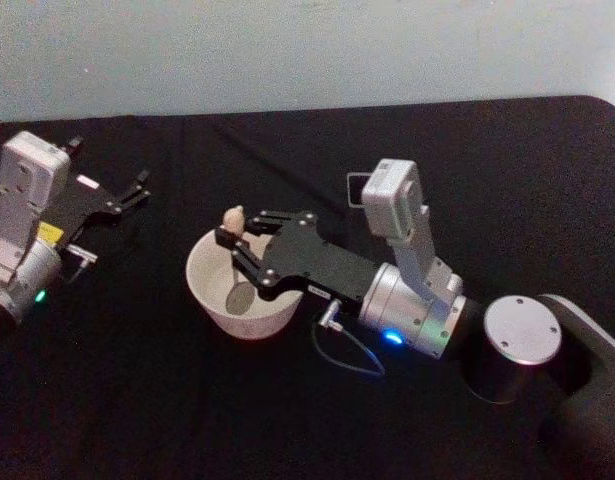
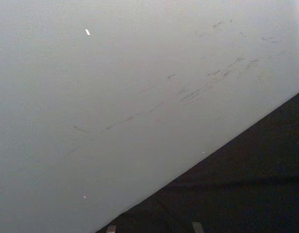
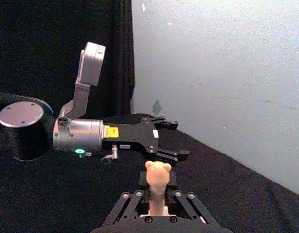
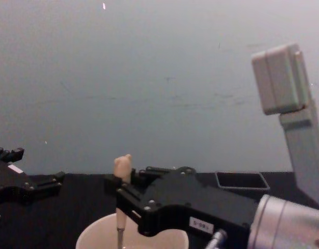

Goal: Pick up the stirring spoon with one hand, stir inside the cup, then place it back in its original position.

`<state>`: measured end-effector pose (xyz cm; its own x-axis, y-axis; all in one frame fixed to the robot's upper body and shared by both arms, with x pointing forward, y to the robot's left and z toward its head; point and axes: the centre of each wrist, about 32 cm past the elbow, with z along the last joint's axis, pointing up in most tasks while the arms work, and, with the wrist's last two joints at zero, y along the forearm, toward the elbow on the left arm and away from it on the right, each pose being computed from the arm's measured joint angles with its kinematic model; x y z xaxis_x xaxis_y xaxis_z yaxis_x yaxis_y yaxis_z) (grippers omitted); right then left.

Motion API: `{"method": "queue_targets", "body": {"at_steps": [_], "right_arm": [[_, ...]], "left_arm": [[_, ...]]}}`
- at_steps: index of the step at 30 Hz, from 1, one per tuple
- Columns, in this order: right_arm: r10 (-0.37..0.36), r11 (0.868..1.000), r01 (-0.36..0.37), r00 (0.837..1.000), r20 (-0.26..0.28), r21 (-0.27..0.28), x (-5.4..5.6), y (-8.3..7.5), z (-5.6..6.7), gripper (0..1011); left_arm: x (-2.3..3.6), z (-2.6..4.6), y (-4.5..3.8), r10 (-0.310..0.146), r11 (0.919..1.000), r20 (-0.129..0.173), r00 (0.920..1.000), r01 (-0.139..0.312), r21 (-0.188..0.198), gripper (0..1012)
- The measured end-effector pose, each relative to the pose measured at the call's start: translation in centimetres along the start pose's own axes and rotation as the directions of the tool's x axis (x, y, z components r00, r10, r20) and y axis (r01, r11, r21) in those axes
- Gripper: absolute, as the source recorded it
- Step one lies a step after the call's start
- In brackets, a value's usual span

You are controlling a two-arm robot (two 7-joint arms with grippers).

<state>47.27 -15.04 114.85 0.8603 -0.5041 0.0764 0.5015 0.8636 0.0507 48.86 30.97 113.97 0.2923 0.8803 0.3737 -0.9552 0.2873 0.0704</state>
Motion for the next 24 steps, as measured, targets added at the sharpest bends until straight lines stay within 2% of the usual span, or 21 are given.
{"method": "queue_targets", "body": {"at_steps": [5,12,24], "right_arm": [[-0.006,1.0,0.006,1.0,0.007,-0.002,0.0,0.8,-0.3,197],[-0.051,0.999,0.051,0.999,0.009,0.006,0.7,2.0,-0.4,197],[-0.111,0.994,0.111,0.993,0.029,0.009,2.0,2.2,-0.3,197]], "left_arm": [[0.0,0.0,0.0,0.0,1.0,0.0,1.0,0.0,0.0,1001],[0.0,0.0,0.0,0.0,1.0,0.0,1.0,0.0,0.0,1001],[0.0,0.0,0.0,0.0,1.0,0.0,1.0,0.0,0.0,1001]]}}
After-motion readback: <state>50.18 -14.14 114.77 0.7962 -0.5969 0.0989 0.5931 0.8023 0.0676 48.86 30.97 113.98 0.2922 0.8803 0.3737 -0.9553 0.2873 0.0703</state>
